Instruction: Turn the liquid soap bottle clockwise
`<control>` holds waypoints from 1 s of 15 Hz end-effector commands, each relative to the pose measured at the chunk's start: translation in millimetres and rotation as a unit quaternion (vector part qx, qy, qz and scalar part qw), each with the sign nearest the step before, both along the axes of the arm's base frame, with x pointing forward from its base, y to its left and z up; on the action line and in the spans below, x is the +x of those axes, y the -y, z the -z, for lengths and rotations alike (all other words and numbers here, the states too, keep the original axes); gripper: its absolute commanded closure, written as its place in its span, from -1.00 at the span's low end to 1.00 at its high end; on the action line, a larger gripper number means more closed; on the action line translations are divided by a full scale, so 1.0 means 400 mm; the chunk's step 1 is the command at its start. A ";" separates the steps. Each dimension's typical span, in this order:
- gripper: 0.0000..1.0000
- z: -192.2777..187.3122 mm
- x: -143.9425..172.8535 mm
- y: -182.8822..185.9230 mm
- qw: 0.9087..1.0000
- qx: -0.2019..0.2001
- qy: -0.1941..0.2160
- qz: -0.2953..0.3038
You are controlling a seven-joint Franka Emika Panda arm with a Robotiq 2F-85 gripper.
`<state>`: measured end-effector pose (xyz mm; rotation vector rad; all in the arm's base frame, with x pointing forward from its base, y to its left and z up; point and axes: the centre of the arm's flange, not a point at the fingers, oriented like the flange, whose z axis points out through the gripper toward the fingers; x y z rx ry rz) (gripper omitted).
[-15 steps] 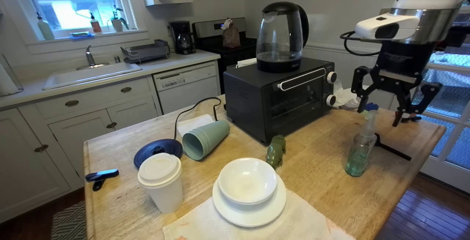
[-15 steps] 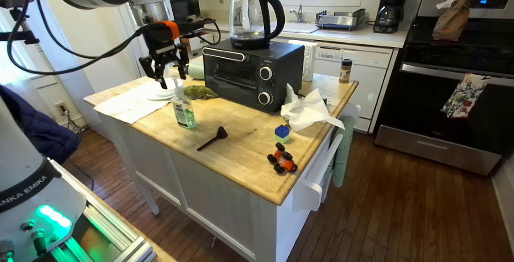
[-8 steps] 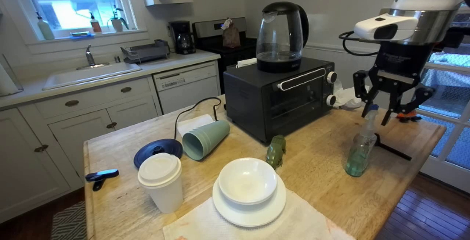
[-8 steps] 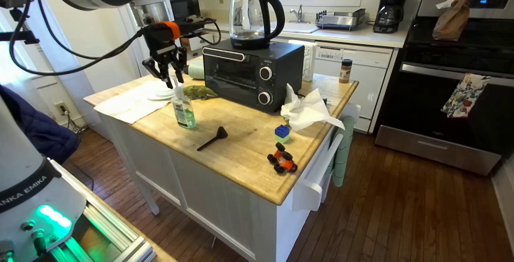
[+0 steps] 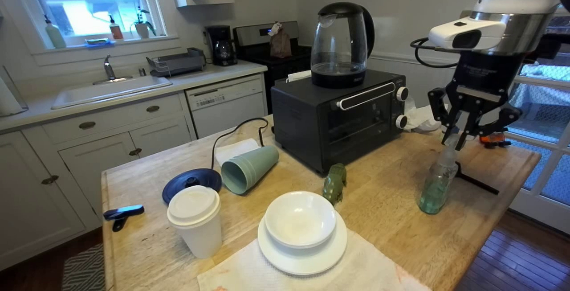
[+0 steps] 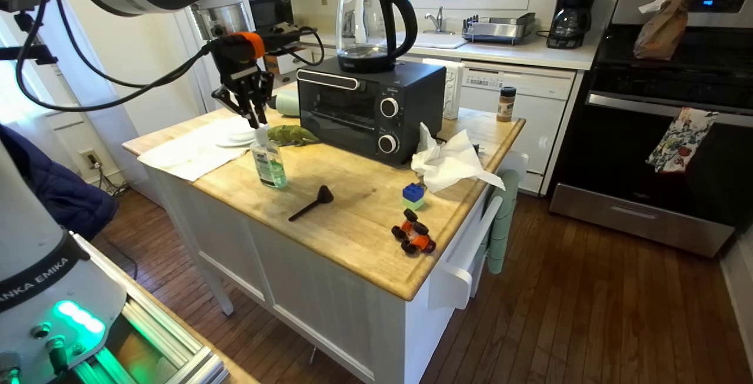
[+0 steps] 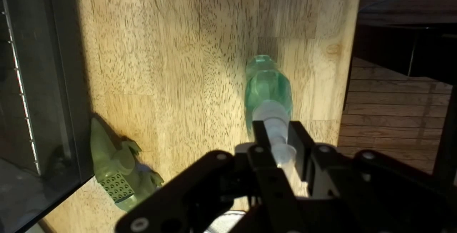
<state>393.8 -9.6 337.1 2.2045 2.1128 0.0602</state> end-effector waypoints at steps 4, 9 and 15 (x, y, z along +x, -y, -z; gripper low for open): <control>0.90 -0.004 0.012 0.024 0.999 -0.011 0.002 0.038; 0.90 -0.010 0.013 0.054 0.989 -0.026 -0.004 0.143; 0.90 -0.012 0.018 0.053 0.964 -0.043 -0.024 0.260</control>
